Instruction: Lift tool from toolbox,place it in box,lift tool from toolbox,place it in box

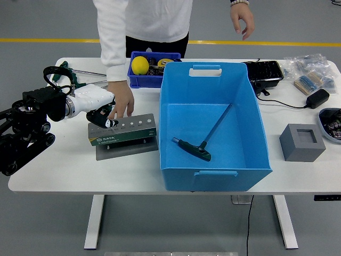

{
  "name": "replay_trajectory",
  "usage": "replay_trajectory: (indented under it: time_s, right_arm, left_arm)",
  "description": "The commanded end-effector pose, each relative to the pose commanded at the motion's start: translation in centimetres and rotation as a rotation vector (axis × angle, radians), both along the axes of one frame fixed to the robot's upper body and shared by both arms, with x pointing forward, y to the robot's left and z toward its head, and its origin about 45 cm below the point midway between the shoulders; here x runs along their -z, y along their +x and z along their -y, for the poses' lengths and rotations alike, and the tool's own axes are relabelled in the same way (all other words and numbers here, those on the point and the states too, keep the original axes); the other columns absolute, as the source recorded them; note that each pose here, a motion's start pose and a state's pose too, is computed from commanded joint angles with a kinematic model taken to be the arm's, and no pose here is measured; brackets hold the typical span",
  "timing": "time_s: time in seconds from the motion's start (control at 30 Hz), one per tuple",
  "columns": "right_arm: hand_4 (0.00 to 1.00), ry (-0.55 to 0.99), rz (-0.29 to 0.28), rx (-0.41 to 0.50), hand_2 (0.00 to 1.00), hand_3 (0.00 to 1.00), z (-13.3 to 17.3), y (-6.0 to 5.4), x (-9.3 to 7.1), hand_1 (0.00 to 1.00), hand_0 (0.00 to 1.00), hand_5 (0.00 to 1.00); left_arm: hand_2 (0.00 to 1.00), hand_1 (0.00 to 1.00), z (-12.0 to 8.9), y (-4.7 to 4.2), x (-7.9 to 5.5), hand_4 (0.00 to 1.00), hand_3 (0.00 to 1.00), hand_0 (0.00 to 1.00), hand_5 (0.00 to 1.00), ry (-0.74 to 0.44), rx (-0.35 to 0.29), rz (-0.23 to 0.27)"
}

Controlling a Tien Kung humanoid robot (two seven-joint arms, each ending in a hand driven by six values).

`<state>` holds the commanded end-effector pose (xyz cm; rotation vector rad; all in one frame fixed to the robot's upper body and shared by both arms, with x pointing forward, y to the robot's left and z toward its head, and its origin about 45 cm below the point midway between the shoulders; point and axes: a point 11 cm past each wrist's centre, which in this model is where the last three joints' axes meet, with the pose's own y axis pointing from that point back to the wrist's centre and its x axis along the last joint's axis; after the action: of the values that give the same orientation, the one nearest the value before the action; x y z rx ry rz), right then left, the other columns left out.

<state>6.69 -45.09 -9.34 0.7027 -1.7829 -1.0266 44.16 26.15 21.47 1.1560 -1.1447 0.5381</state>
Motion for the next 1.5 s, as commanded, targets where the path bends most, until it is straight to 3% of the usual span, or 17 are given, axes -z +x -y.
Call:
replay_trajectory:
  time_s: [0.1, 0.13, 0.3, 0.33, 0.7, 0.73, 1.5]
  right_arm:
    - [0.795, 0.0, 0.001, 0.0, 0.714, 0.562, 0.0, 0.0, 0.0, 0.64, 0.679, 0.719]
    - [0.795, 0.0, 0.001, 0.0, 0.714, 0.561, 0.0, 0.0, 0.0, 0.64, 0.679, 0.72]
    - [0.795, 0.0, -0.001, 0.001, 0.714, 0.561, 0.0, -0.1, 0.0, 0.64, 0.679, 0.72]
    - [0.795, 0.001, -0.001, 0.001, 0.715, 0.561, 0.0, -0.1, 0.0, 0.64, 0.679, 0.72]
    - [0.795, 0.002, -0.01, 0.0, 0.714, 0.561, -0.2, -0.4, 0.1, 0.64, 0.679, 0.72]
    - [0.795, 0.003, -0.011, 0.0, 0.715, 0.561, -0.2, -0.4, 0.1, 0.64, 0.679, 0.722]
    - [0.794, 0.005, -0.01, 0.006, 0.714, 0.56, -0.2, -0.6, 0.2, 0.641, 0.679, 0.721]
  left_arm:
    - [0.114, 0.113, -0.2, 0.12, -0.1, 0.798, 0.131, 0.237, 0.485, -0.014, 0.005, 0.025]
    - [0.092, 0.06, -0.2, 0.16, -0.2, 0.847, 0.095, 0.183, 0.444, -0.018, 0.007, 0.034]
    - [0.092, 0.06, -0.4, 0.2, -0.3, 0.847, 0.095, 0.183, 0.444, -0.041, 0.017, 0.071]
    - [0.052, 0.002, -0.4, 0.2, -0.4, 0.842, 0.061, 0.14, 0.377, -0.046, 0.02, 0.079]
    - [0.036, 0.002, 0.0, 0.4, -2.1, 0.804, 0.057, 0.138, 0.402, -0.135, 0.028, 0.161]
    - [0.033, 0.002, 0.0, 0.39, -2.3, 0.771, 0.054, 0.121, 0.39, -0.144, 0.029, 0.165]
    - [0.008, 0.002, 2.9, -0.24, -7.9, 0.748, 0.046, 0.098, 0.434, -0.302, 0.115, 0.296]
